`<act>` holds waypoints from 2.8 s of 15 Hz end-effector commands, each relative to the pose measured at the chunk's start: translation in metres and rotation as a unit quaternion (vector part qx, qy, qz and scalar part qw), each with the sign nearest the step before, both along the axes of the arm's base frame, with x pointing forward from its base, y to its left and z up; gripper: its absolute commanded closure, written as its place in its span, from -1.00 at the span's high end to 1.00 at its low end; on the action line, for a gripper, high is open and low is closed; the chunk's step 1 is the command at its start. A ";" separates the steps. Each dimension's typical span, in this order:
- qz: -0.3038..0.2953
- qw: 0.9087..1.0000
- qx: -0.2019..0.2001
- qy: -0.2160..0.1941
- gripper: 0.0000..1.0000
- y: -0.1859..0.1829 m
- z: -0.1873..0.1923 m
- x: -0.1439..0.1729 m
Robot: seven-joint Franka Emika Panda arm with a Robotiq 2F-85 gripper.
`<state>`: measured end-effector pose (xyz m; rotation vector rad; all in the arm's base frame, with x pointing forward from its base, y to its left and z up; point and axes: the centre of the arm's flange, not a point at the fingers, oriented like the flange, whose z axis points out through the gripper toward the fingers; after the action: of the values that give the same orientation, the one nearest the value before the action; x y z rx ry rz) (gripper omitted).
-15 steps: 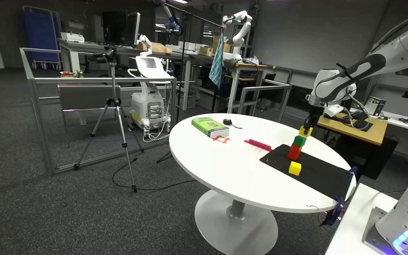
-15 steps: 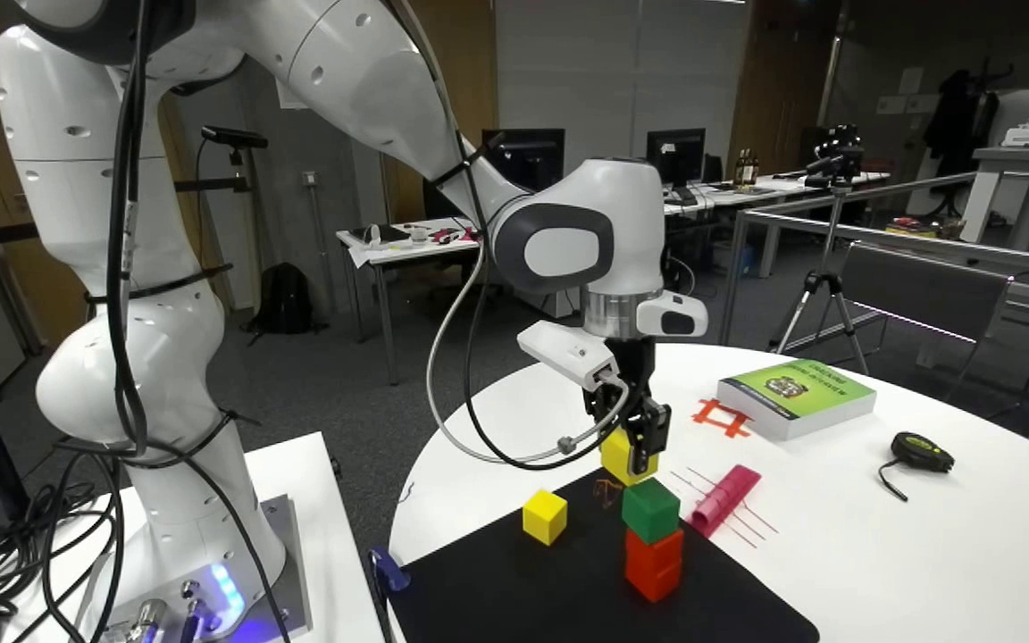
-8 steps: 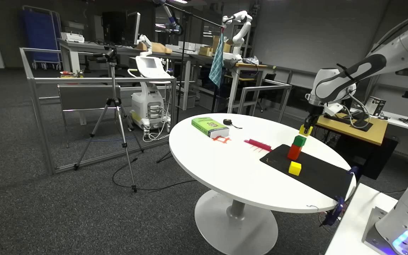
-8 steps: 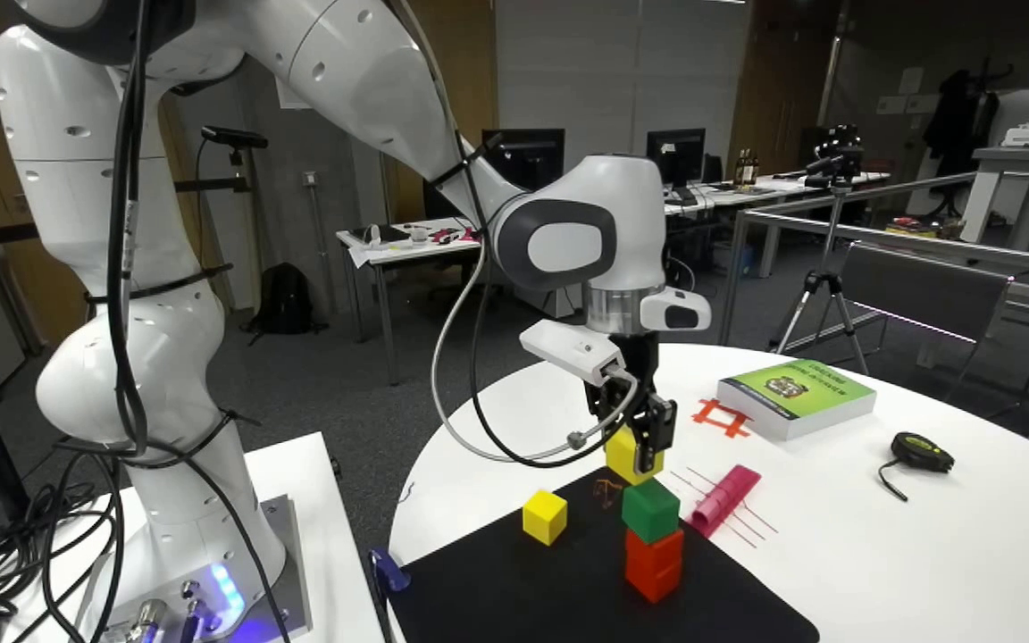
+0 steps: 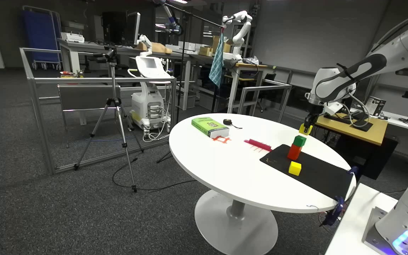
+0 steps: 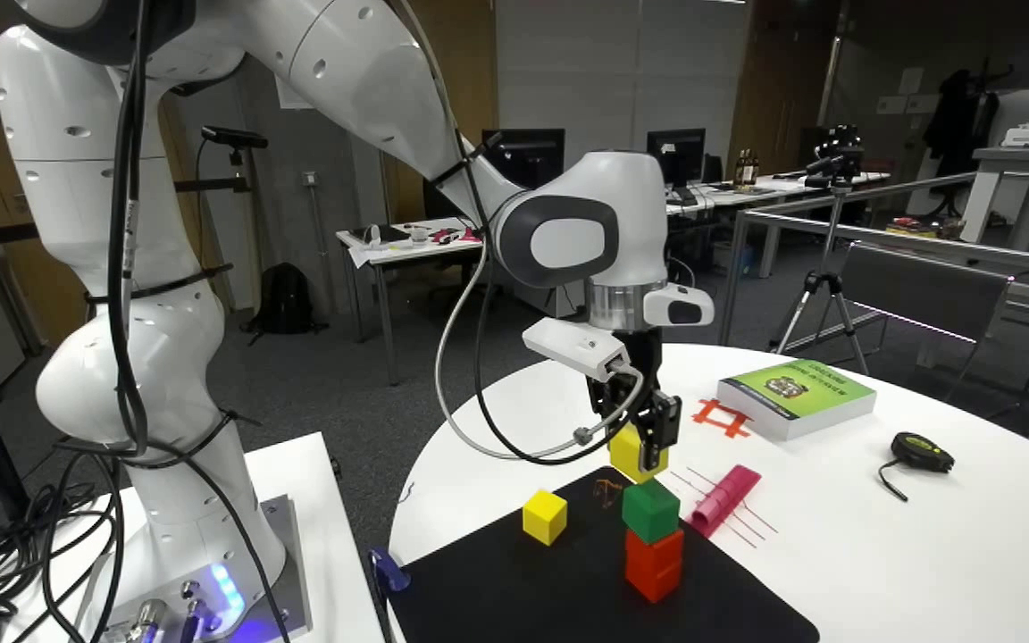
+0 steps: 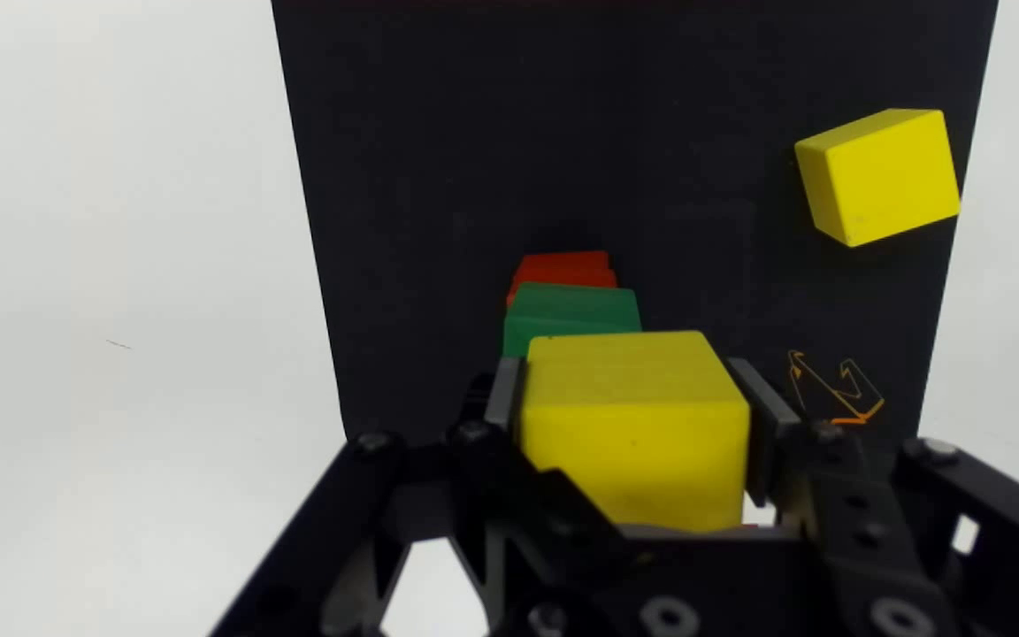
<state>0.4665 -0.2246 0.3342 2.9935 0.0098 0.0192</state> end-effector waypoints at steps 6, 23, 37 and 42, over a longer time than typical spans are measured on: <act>-0.010 1.000 -0.010 -0.006 -0.34 -0.008 0.006 0.004; -0.016 1.000 -0.013 0.008 -0.34 -0.023 -0.011 0.026; -0.014 1.000 -0.010 0.013 -0.34 -0.023 -0.022 0.020; -0.010 1.000 -0.011 0.016 -0.34 -0.025 -0.024 0.017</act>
<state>0.4858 -0.2430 0.3096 2.9810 -0.0191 -0.0395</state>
